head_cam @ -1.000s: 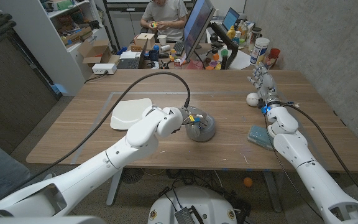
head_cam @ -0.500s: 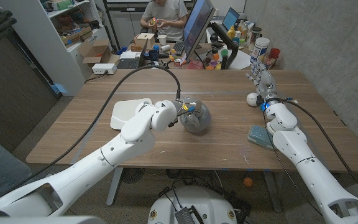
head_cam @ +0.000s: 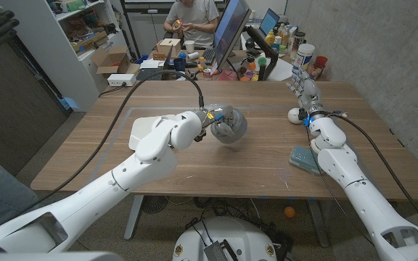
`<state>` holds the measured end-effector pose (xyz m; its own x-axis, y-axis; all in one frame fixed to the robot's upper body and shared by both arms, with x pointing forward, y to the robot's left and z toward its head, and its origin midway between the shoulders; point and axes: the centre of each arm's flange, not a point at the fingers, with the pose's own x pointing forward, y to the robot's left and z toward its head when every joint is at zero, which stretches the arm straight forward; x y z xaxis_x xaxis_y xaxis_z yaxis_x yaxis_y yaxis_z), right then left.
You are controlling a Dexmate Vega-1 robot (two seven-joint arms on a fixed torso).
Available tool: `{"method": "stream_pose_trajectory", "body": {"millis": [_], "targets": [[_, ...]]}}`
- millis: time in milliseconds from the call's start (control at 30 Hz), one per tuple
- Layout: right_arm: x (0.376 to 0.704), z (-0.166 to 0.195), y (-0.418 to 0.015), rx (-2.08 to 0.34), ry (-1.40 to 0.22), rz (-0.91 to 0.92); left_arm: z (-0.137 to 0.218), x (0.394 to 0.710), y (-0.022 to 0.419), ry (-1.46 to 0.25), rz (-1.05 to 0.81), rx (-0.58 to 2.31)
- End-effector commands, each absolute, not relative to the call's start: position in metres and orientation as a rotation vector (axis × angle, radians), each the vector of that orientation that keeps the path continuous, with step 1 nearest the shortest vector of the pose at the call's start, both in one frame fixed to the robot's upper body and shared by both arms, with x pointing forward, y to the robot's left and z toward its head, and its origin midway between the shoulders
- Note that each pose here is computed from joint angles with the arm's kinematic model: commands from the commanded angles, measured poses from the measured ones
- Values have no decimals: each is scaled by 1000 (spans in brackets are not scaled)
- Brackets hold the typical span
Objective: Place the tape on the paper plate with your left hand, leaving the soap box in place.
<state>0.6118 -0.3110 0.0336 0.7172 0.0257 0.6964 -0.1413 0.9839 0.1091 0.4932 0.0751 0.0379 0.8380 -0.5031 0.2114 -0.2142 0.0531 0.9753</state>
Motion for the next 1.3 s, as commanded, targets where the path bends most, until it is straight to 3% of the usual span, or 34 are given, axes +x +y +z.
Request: {"method": "stream_pose_trajectory", "body": {"millis": [33, 567, 1300], "targets": [[613, 37, -309, 152, -770, 93, 49, 485, 87, -613, -216, 1477], [610, 38, -310, 141, -773, 97, 58, 468, 115, -598, -167, 1432], [621, 34, -304, 141, -751, 110, 59, 447, 167, -372, -34, 1612]]}}
